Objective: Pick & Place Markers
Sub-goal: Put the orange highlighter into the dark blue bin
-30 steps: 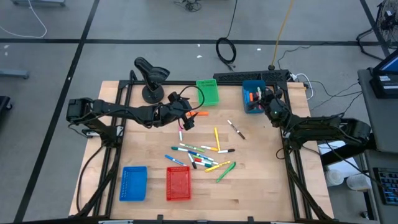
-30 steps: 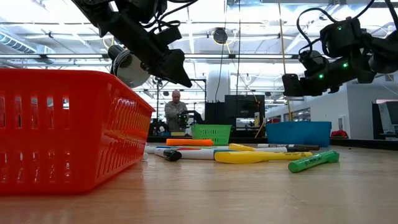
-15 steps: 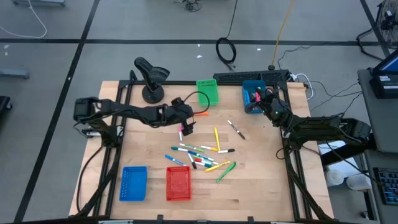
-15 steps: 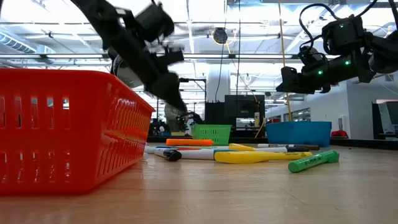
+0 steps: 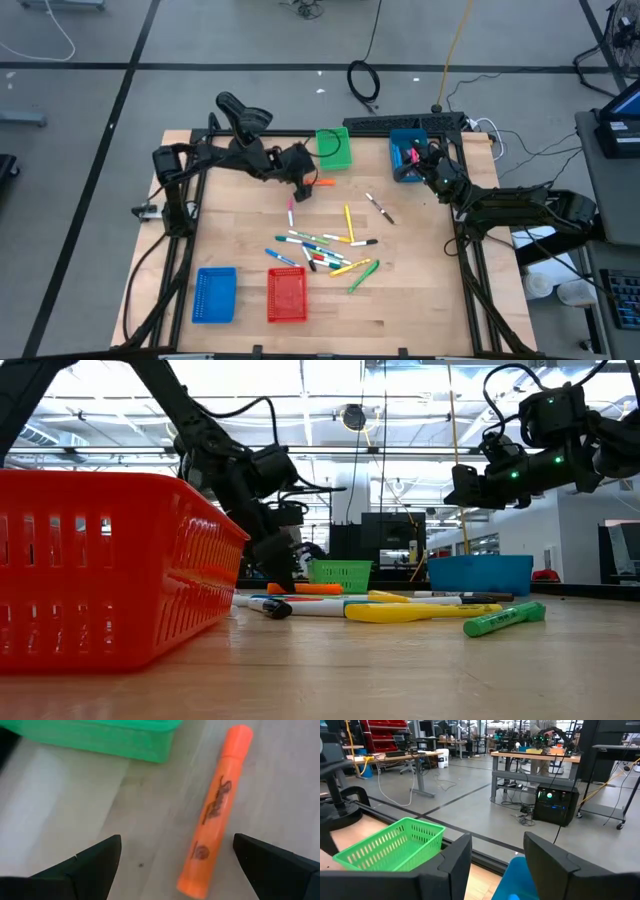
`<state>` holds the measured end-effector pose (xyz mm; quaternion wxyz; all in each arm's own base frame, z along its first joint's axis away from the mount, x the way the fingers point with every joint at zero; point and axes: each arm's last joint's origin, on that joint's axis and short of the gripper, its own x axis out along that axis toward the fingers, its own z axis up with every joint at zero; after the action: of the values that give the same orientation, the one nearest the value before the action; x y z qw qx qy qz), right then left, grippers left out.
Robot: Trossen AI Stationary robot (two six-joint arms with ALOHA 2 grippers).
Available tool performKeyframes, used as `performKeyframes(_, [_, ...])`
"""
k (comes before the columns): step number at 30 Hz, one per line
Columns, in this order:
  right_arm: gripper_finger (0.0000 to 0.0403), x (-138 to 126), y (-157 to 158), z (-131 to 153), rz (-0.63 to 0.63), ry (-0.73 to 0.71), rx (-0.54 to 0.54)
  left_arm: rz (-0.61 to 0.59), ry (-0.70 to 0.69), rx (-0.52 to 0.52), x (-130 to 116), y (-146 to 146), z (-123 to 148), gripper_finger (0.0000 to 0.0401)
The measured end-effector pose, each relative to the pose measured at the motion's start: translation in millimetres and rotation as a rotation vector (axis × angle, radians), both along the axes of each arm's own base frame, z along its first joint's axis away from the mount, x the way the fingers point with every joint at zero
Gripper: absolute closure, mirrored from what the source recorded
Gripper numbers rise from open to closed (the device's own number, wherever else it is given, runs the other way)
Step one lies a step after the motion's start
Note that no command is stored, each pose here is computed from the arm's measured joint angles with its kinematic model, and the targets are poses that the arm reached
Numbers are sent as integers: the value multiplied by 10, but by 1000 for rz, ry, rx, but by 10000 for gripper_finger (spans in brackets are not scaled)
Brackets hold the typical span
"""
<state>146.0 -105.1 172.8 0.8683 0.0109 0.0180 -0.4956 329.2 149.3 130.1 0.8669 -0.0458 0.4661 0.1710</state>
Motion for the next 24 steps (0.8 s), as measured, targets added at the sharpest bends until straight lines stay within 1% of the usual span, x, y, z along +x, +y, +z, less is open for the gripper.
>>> performKeyframes(3, [236,6,3,-1,23,1,1,-37,-19,-90,32,-2,-66,11])
performKeyframes(8, [238,7,4,-3,26,3,3,-106,26,-107,70,-68,-218,11])
performKeyframes(11, [239,7,4,-3,27,1,4,-110,43,-122,90,-114,-282,13])
performKeyframes(13, [239,7,4,-4,26,-6,9,-101,45,-129,102,-144,-292,24])
performKeyframes(15, [239,7,4,-4,26,-10,12,-99,46,-132,114,-176,-296,48])
performKeyframes(17, [240,7,4,-4,26,-11,12,-105,48,-131,125,-208,-296,83])
performKeyframes(21, [241,7,4,-4,26,-11,13,-119,52,-132,139,-261,-298,174])
performKeyframes(24, [241,7,4,-4,26,-11,13,-95,46,-156,140,-274,-299,248])
